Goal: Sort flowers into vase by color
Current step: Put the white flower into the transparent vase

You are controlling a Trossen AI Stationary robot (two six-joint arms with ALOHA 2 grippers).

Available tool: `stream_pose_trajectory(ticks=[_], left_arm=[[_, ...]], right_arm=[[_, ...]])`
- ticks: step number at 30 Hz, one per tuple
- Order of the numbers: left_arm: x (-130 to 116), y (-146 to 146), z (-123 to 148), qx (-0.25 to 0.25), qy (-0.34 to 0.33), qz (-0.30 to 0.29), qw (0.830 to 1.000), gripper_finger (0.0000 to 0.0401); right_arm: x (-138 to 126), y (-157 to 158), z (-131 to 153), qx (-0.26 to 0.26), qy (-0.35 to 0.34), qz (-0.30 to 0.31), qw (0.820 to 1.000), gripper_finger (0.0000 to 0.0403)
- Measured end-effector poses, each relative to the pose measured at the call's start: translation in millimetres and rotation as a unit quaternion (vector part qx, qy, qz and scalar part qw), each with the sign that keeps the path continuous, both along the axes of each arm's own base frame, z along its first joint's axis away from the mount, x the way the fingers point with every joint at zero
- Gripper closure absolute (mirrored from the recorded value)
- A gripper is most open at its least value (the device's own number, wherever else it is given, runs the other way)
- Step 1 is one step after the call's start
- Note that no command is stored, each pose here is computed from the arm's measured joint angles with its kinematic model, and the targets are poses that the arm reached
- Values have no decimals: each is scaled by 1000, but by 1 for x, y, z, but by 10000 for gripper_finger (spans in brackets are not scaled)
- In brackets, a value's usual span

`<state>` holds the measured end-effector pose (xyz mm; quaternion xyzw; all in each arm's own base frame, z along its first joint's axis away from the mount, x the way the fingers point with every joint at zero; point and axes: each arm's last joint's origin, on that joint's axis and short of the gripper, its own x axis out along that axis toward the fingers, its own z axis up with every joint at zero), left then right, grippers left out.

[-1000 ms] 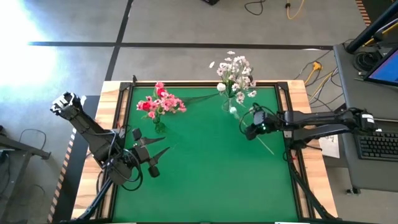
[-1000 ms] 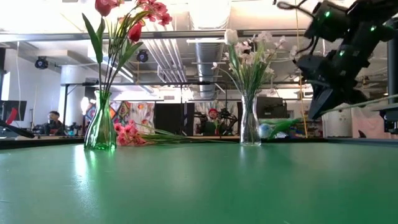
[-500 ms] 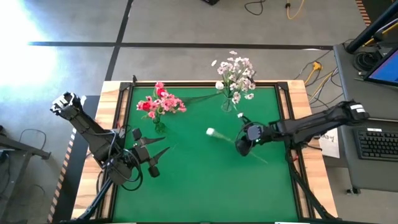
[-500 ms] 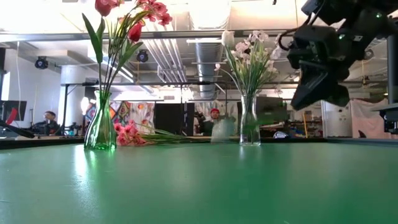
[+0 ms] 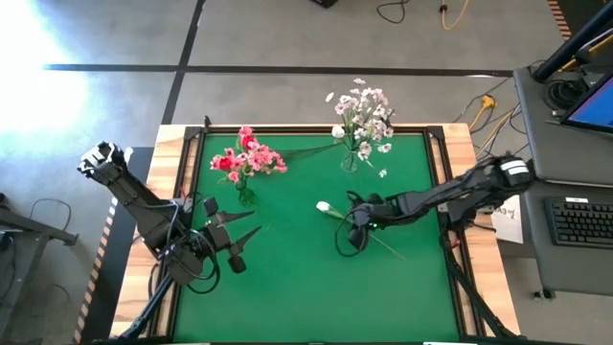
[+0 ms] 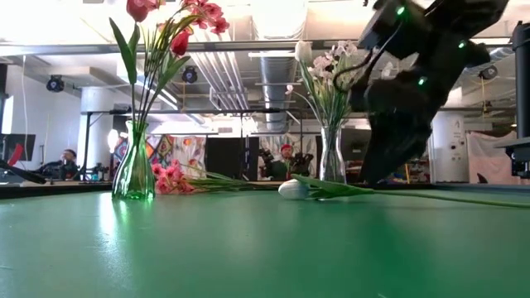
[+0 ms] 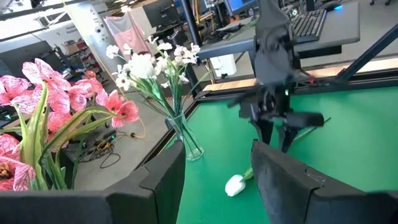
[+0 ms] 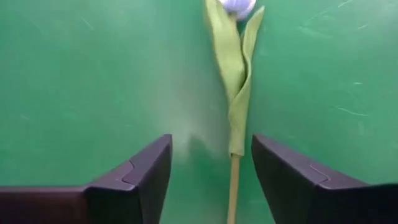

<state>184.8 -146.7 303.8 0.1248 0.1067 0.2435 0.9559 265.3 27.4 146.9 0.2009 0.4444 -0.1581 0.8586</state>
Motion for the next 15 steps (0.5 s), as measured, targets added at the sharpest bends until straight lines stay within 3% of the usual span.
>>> stream_pose_trajectory(ticks=[5, 8, 15], left_arm=[[0, 0, 0, 1, 1, 0, 1000, 232], [0, 0, 0, 1, 1, 0, 1000, 232], [0, 0, 0, 2, 2, 0, 1000, 232]], right_arm=[[18, 1, -17, -35, 34, -2, 999, 172], [24, 1, -22, -56, 43, -11, 997, 188], [28, 0, -22, -72, 41, -16, 996, 317]])
